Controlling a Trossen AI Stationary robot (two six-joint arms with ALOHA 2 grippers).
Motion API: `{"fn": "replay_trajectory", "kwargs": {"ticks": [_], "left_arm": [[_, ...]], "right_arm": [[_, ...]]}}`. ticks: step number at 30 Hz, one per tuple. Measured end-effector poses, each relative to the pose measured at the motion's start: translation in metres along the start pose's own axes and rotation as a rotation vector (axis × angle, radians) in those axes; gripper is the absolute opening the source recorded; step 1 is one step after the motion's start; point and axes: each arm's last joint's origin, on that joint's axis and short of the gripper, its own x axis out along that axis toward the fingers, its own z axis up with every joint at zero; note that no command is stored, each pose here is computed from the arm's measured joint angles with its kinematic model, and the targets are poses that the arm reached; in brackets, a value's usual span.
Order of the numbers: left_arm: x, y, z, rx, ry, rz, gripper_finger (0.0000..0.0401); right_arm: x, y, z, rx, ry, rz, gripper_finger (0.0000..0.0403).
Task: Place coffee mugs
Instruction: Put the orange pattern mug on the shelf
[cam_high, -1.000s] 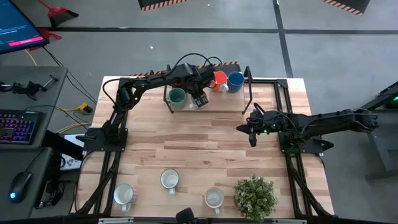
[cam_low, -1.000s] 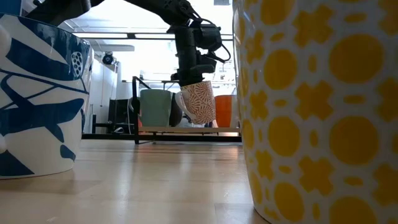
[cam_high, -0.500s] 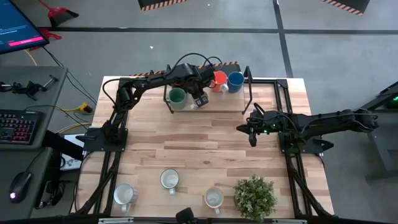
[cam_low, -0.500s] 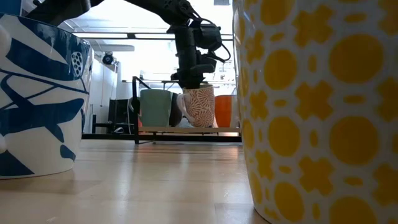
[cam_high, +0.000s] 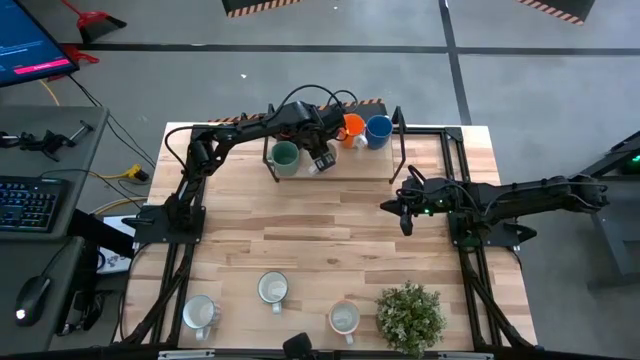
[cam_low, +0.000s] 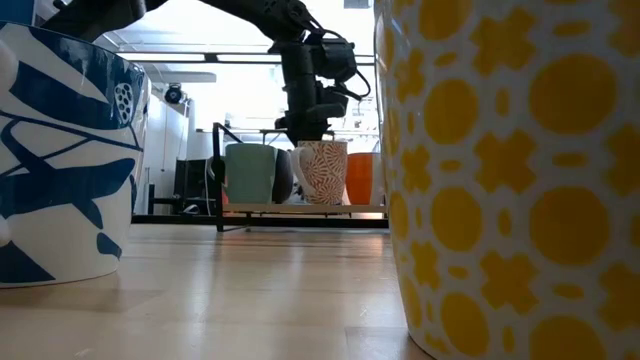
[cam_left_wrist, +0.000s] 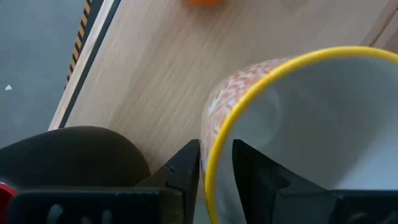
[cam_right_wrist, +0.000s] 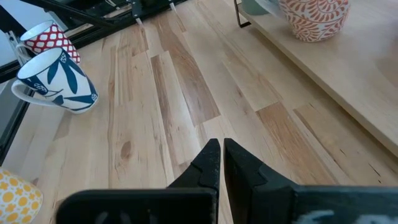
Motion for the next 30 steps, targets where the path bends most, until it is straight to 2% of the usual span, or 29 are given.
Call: {"fn": "replay_trajectory", "kwargs": {"ticks": [11, 30], "left_arm": [[-0.0001, 0.001, 0.0019, -0.004, -0.021, 0.037, 0.0117], [-0.0039, 0.0019, 0.0042, 0.003, -0.054, 0.03, 0.0118]], "right_arm": [[0.0, 0.0012, -0.0004, 0.0, 0.015, 0.04, 0.0002], [0.0, 0.0015, -0.0006, 0.0, 0.02, 0.053, 0.0002]]}}
